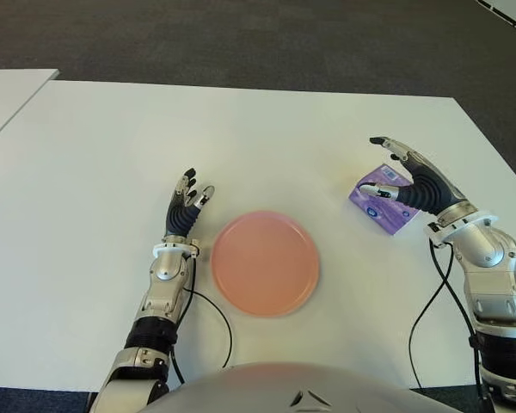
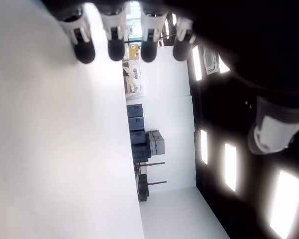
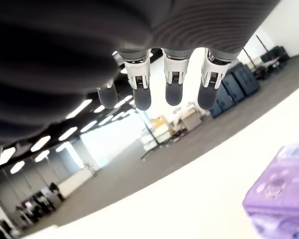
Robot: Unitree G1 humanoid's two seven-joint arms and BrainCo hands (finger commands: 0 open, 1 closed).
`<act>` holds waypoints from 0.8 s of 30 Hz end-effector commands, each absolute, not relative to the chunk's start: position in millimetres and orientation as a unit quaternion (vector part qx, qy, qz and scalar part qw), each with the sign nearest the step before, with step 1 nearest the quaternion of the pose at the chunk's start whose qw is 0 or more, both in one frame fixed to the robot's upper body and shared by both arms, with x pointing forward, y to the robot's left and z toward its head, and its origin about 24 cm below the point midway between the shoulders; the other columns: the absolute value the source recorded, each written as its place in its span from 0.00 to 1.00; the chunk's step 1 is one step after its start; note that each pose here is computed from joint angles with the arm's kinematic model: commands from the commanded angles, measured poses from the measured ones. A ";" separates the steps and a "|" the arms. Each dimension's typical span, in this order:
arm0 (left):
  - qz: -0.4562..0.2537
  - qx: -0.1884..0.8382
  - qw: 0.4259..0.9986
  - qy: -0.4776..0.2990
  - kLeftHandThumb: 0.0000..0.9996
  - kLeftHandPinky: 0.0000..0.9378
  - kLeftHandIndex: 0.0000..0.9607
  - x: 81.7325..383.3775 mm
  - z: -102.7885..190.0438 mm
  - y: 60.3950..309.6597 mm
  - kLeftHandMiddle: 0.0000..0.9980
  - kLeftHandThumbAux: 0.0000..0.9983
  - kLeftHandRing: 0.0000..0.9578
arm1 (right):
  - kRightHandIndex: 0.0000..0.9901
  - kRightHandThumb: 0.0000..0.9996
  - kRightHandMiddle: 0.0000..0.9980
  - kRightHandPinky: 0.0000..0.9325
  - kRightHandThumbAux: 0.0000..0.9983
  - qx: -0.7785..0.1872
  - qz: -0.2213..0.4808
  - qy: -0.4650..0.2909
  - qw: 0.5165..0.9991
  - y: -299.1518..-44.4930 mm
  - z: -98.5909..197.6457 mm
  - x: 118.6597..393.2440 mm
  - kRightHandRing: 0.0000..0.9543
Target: Put the tissue paper into the plate.
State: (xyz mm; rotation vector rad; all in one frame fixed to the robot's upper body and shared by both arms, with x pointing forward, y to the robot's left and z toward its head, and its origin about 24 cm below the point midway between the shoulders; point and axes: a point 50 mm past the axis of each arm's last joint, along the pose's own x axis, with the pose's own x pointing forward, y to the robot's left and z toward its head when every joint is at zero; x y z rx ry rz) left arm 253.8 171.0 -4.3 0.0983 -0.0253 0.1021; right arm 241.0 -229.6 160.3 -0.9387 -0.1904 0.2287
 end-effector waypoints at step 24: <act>0.056 0.047 0.997 -0.005 0.00 0.00 0.00 253.4 -6.8 170.4 0.00 0.49 0.00 | 0.00 0.10 0.00 0.00 0.42 -0.510 0.132 -0.006 0.850 -251.8 114.1 244.4 0.00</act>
